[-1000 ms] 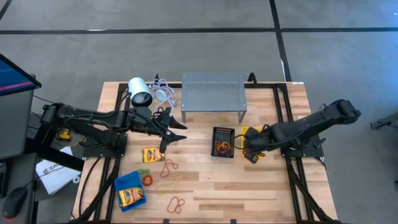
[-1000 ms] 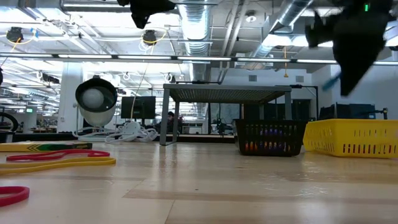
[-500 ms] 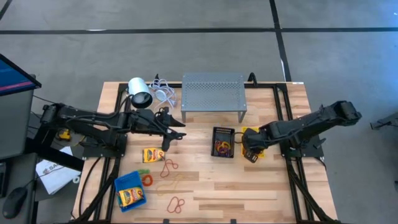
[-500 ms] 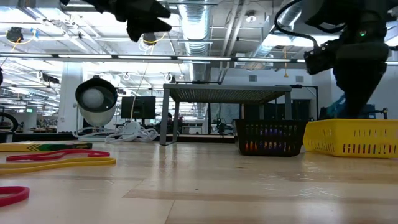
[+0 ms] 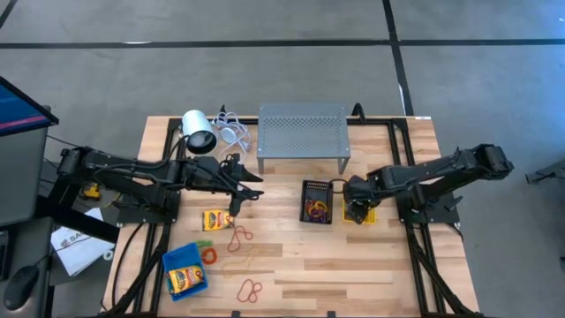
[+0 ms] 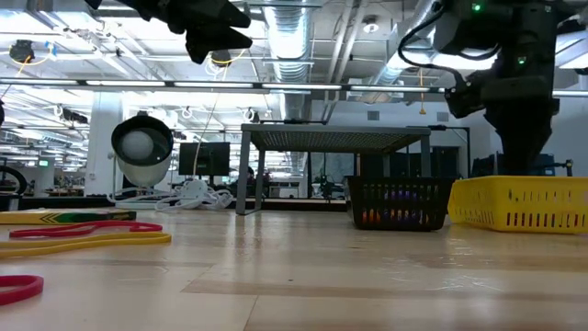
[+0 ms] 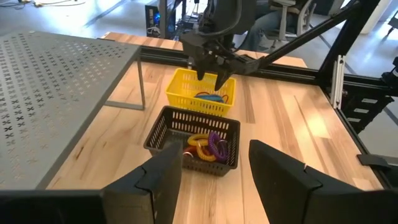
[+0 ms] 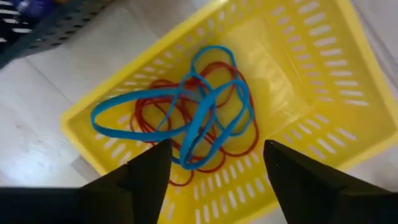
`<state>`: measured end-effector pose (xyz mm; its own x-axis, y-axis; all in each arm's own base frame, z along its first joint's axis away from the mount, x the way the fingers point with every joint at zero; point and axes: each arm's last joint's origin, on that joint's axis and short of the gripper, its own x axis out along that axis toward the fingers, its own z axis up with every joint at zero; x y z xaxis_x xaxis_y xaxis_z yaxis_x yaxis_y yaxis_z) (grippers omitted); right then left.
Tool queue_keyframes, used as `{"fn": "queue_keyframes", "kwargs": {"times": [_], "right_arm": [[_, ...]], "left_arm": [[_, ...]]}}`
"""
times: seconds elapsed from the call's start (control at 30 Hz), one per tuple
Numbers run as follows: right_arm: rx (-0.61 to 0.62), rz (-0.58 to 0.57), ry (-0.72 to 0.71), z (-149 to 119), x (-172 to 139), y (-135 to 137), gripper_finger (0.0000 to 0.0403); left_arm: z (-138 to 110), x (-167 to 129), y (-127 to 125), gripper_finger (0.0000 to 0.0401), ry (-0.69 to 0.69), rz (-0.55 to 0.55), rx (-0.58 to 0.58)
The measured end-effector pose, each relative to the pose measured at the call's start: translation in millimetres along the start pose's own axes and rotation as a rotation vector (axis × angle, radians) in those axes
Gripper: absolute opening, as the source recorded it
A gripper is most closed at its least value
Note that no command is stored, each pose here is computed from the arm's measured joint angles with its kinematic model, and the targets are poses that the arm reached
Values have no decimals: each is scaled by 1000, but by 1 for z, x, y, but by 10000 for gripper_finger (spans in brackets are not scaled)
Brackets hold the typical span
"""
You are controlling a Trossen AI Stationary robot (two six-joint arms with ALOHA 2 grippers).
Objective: Pick & Place Office Desk Supplies
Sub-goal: Put the red rubber band into the yellow basket
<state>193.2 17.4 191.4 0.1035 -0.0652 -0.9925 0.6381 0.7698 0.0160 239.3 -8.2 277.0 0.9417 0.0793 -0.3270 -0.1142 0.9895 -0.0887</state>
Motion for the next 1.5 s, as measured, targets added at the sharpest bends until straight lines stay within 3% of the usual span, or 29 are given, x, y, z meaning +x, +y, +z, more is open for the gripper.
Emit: {"fn": "queue_keyframes", "kwargs": {"times": [0.23,0.37,0.6,0.83,1.03,1.2,1.5], "right_arm": [[-6,-5,-3,1,0,-1,243],[-21,6,-29,2,-1,0,225],[-60,138,-131,7,-25,4,197],[-109,402,-271,10,-59,7,180],[-148,530,-410,12,-75,14,171],[-194,563,-476,13,-78,23,164],[-238,526,-462,12,-71,32,154]], "left_arm": [[0,0,0,182,4,-3,2],[-4,0,-2,182,53,-77,-2],[-9,-2,-11,182,118,-195,-40],[-39,9,-24,182,380,-144,12],[-71,27,-35,182,672,-110,87],[-90,35,-39,182,887,-72,129],[-101,48,-49,182,947,-118,121]]}}
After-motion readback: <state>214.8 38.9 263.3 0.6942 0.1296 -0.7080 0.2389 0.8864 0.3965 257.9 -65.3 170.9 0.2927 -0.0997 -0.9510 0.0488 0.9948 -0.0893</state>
